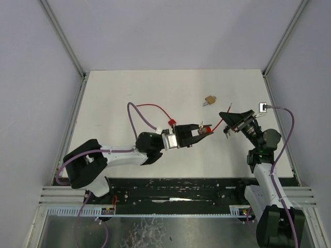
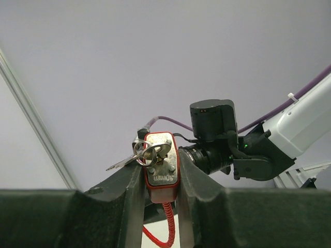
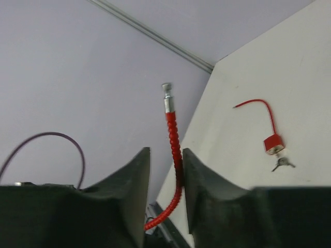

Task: Lock with the key
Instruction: Lock the lock.

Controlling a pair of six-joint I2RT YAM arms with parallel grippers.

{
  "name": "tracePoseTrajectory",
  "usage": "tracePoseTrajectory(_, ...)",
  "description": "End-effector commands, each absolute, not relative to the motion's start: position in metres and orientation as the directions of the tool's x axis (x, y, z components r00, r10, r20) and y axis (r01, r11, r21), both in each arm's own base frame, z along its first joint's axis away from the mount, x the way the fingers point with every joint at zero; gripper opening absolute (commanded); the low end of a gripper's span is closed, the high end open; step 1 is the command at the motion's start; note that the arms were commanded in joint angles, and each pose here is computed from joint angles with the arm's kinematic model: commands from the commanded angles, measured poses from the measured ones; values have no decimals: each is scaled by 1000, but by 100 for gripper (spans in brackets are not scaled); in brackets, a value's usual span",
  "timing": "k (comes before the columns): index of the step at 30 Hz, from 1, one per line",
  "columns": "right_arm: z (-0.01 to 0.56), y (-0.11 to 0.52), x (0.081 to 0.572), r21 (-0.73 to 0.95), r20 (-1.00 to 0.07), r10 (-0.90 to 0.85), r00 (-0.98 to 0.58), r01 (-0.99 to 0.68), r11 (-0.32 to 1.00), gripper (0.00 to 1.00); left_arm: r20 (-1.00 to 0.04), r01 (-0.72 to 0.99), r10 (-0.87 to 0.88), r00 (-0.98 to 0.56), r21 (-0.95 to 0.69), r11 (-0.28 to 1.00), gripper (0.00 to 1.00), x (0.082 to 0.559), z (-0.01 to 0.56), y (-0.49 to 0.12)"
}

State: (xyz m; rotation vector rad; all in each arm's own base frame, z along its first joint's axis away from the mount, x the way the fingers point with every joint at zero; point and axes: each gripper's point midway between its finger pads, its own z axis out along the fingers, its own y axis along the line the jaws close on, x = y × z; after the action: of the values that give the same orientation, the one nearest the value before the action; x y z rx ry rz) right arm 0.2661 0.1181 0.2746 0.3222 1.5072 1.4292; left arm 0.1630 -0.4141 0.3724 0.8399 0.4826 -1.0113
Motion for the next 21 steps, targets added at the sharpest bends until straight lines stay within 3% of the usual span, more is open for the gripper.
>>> tracePoseTrajectory(1,296,118,261,765,-588,716,-377,-547,340,24,-677,893,-583,449,331,304,0,164,380,-405)
tracePoseTrajectory(2,296,117,261,759,-596,713,-369,-548,351,11,-686,900,-583,436,314,303,0,165,378,-404)
tracePoseTrajectory(4,297,117,259,724,-637,696,-332,-569,391,0,-704,914,-586,401,267,304,0,169,375,-403)
tracePoseTrajectory(11,310,120,242,510,-809,562,-172,-682,525,0,-747,957,-639,182,-13,289,0,190,369,-392)
tracePoseTrajectory(16,306,130,222,249,-936,349,-44,-782,571,0,-742,959,-669,-42,-217,180,0,200,369,-384)
tracePoseTrajectory(21,304,134,217,139,-973,232,-3,-809,571,0,-740,927,-635,-221,-363,100,0,211,364,-376)
